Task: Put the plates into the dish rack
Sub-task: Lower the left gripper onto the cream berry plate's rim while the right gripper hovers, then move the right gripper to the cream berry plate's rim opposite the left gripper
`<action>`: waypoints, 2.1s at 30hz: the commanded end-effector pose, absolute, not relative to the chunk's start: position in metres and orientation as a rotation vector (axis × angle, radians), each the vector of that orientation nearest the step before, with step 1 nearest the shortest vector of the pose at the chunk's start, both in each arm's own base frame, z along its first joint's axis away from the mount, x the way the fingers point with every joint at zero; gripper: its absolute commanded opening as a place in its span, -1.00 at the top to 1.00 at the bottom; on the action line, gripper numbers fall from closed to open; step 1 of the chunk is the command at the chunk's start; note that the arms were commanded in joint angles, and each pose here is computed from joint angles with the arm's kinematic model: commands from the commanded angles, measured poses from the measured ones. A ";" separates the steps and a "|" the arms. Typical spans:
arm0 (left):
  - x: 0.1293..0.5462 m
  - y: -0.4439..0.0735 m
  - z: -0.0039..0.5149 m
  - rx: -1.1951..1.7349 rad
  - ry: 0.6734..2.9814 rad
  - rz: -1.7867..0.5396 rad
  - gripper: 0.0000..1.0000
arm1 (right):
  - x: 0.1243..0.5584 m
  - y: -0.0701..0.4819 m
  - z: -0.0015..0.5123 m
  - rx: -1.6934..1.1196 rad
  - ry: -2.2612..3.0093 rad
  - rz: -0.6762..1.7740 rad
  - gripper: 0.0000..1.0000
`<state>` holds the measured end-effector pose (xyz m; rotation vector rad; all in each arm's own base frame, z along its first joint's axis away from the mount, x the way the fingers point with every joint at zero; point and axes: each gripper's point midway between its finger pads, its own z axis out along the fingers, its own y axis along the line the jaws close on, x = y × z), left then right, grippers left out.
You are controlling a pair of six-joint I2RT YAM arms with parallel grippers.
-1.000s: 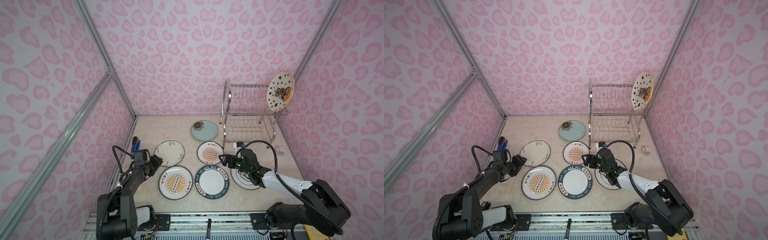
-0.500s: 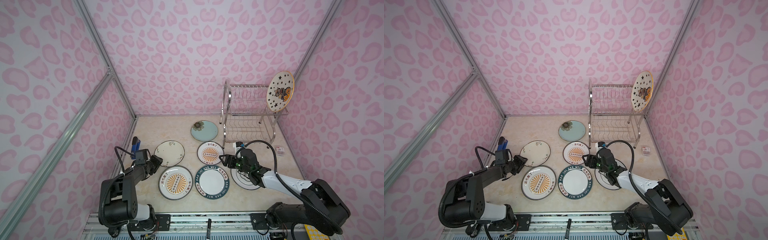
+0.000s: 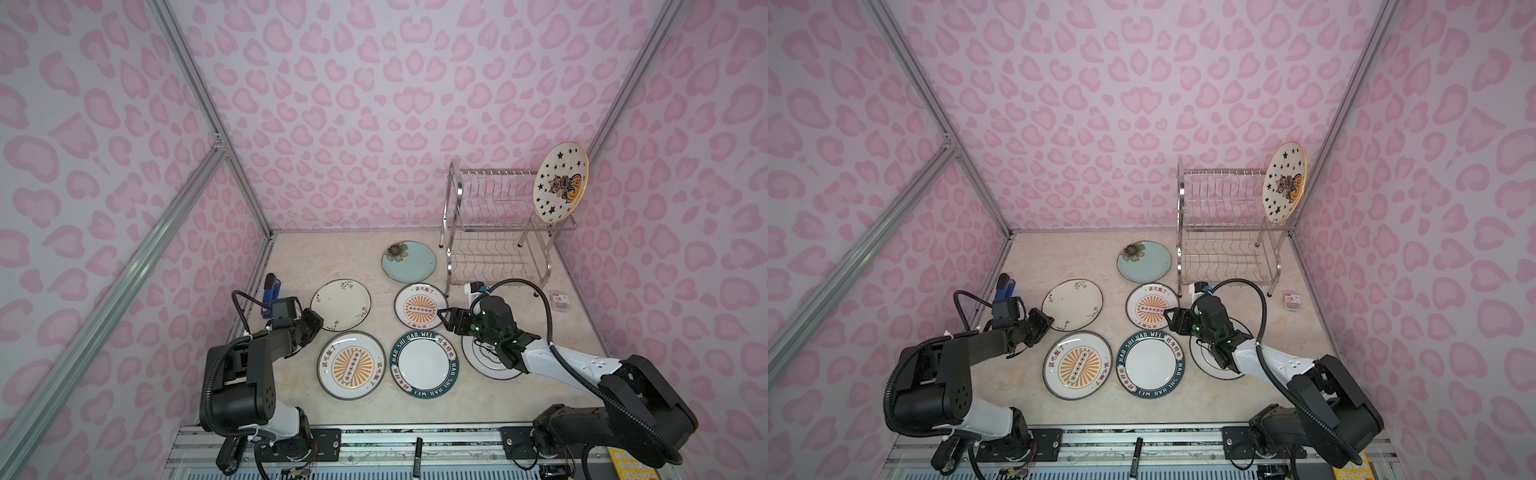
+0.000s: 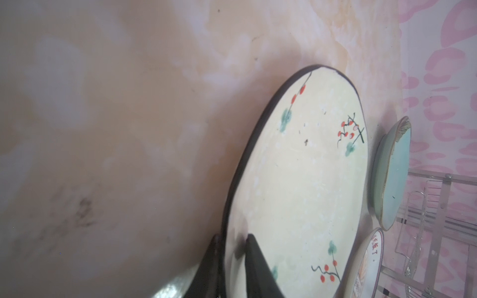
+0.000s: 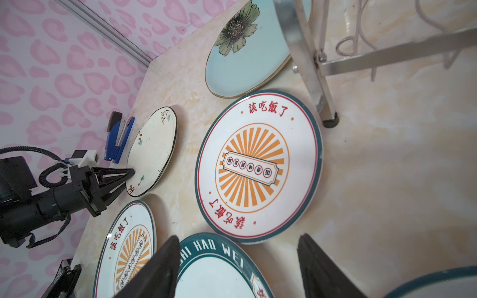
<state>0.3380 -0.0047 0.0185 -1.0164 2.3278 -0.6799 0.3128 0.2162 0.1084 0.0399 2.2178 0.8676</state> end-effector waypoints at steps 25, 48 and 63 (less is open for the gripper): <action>0.336 -0.003 0.039 -0.939 2.380 -0.627 0.92 | 0.317 0.218 0.122 0.000 2.185 0.856 -0.37; 0.352 -0.033 0.097 -0.740 2.272 -0.891 0.92 | 0.319 0.244 0.122 -0.023 2.182 0.933 -0.35; 0.353 -0.041 0.095 -0.745 2.237 -0.982 0.91 | 0.324 0.356 0.110 0.020 2.184 1.155 -0.34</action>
